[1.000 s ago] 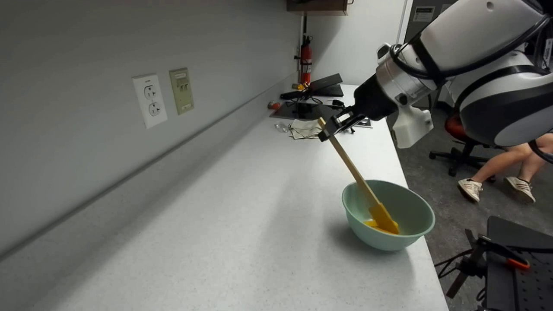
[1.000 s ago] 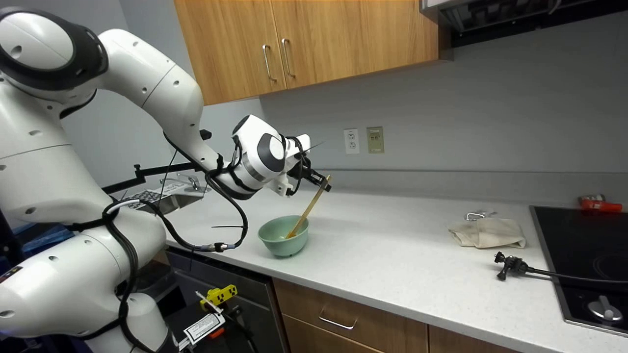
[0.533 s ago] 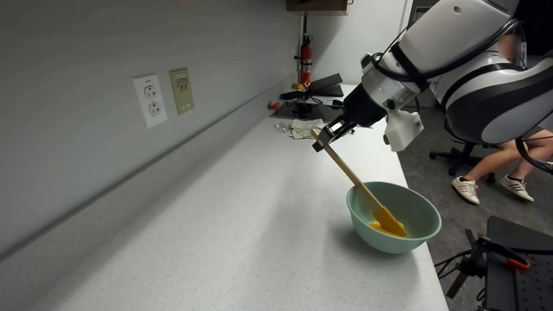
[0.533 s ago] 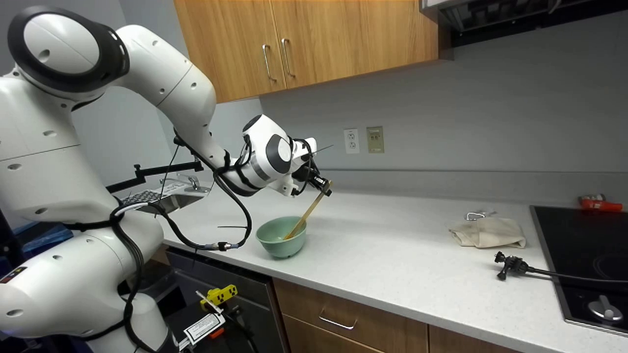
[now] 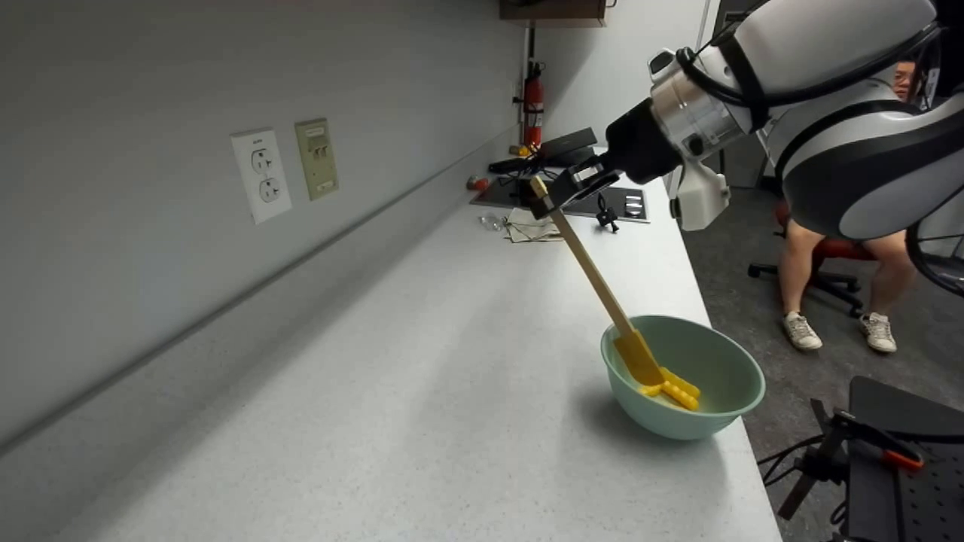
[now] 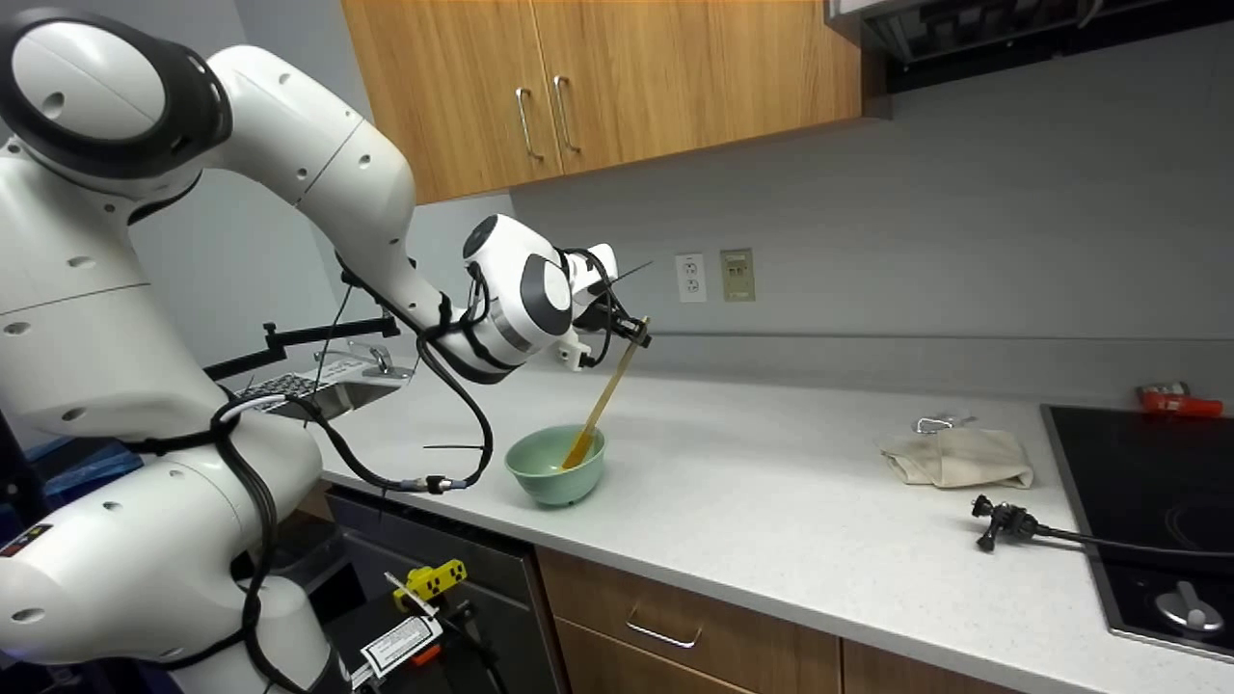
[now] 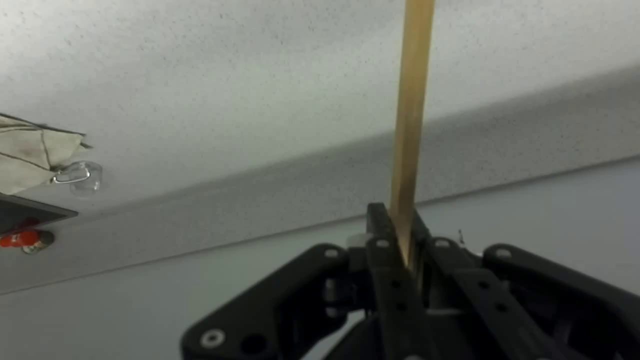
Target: Use the spatula to stir the contents in the green bowl
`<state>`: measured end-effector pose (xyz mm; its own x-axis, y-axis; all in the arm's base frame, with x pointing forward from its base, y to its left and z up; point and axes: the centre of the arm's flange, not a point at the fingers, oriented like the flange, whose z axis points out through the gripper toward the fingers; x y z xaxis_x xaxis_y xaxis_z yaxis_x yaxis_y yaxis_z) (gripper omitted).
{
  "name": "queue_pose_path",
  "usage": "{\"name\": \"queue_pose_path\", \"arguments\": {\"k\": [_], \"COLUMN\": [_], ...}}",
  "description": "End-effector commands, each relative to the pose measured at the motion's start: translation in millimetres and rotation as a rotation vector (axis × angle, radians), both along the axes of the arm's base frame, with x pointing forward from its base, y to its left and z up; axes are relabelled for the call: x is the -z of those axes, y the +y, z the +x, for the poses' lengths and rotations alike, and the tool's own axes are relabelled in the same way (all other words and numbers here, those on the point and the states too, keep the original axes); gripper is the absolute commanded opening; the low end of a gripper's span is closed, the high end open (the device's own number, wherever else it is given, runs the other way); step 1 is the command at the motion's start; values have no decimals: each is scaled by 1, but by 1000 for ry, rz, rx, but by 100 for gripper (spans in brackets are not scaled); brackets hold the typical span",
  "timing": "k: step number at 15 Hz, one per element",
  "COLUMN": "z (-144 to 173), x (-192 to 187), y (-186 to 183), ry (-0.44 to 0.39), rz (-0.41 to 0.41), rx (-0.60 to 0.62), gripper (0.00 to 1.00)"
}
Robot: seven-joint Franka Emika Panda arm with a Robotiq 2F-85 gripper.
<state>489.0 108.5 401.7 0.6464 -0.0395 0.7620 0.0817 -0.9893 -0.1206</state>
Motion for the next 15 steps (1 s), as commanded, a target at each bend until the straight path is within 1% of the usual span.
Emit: {"name": "queue_pose_path", "arguments": {"k": [1, 3, 5, 7, 9, 15], "z": [-14, -16, -17, -19, -20, -21], "x": [-12, -13, -6, 5, 10, 3], "y": [-4, -5, -3, 4, 8, 4], "ry": [-45, 31, 105, 131, 117, -14], "rz": [-13, -40, -54, -55, -54, -11], "rx": [-14, -25, -34, -45, -49, -40], "gripper": [2, 2, 2, 2, 2, 2]}}
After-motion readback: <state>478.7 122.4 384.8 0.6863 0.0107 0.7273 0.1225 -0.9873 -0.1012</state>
